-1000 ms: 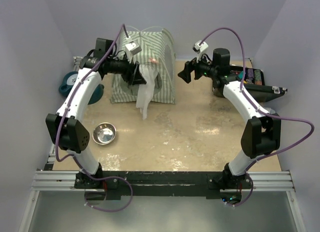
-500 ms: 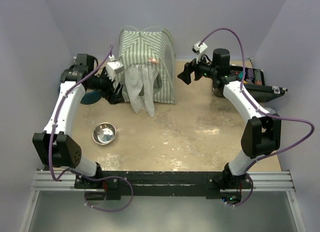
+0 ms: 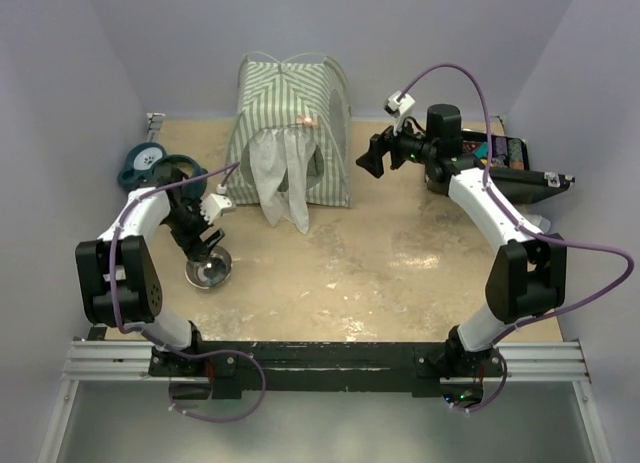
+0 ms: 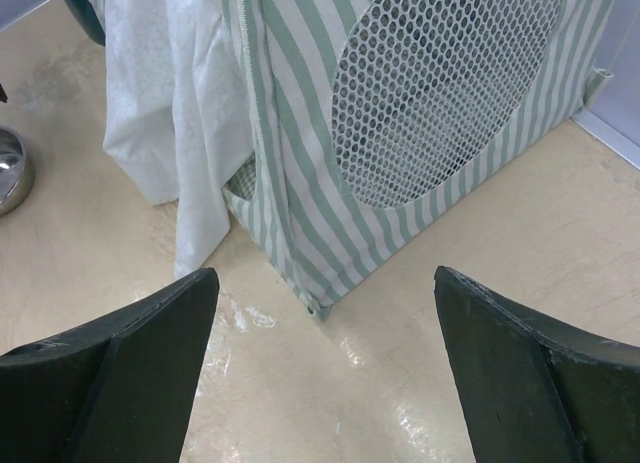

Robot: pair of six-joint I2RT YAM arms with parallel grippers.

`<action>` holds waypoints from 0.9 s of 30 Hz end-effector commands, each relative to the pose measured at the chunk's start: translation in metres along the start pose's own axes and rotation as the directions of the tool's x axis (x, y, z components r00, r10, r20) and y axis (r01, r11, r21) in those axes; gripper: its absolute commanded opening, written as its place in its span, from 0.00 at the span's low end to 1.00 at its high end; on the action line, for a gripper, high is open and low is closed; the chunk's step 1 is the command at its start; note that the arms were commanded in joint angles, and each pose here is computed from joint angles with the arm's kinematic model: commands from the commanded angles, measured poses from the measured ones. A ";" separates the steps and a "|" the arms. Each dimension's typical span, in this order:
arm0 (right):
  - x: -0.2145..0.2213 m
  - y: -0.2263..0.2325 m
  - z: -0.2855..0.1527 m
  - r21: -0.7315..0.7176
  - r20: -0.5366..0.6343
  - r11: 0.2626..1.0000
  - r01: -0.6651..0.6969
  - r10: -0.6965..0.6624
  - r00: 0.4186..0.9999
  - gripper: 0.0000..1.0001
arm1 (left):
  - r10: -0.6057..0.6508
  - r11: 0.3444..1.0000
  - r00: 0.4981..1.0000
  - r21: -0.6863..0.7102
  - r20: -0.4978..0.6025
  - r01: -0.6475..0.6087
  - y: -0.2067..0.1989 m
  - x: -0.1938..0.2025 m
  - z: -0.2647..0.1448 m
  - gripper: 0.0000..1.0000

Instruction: Set up the pet tent

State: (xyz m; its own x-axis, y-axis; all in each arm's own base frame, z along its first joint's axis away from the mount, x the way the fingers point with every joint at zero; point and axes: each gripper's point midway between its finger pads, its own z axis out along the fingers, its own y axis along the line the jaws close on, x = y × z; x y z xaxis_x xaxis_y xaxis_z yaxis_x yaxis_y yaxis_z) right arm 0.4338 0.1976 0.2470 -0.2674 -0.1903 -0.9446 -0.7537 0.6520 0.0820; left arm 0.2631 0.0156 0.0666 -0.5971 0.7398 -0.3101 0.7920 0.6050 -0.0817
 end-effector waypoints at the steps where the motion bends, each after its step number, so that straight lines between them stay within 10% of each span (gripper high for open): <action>1: -0.019 0.008 -0.014 0.000 0.038 1.000 0.022 -0.022 0.999 0.93 | 0.091 0.988 0.996 -0.127 -0.016 -0.092 0.039 0.000 0.015 0.88; 6: -0.021 0.007 -0.013 0.002 0.034 1.000 0.016 -0.017 0.999 0.94 | 0.086 0.991 0.996 -0.100 -0.032 -0.089 0.042 0.006 0.036 0.69; 11: -0.022 0.002 -0.013 0.020 0.027 1.000 0.017 -0.018 0.999 0.94 | -0.029 0.999 0.999 -0.026 0.035 0.030 0.030 -0.011 0.028 0.00; 27: -0.019 0.005 -0.007 -0.003 0.037 1.000 -0.015 0.015 0.999 0.94 | -0.425 0.744 0.839 -0.398 0.339 0.537 0.255 -0.079 -0.126 0.00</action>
State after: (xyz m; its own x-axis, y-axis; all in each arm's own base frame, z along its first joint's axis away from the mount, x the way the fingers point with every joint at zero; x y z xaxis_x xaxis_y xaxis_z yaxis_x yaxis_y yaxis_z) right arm 0.4286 0.1966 0.2437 -0.3056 -0.1844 -0.9341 -0.7443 0.6582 0.1136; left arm 0.4814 0.1177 0.1893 -0.7093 0.4140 -0.5705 0.3995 0.9029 0.1586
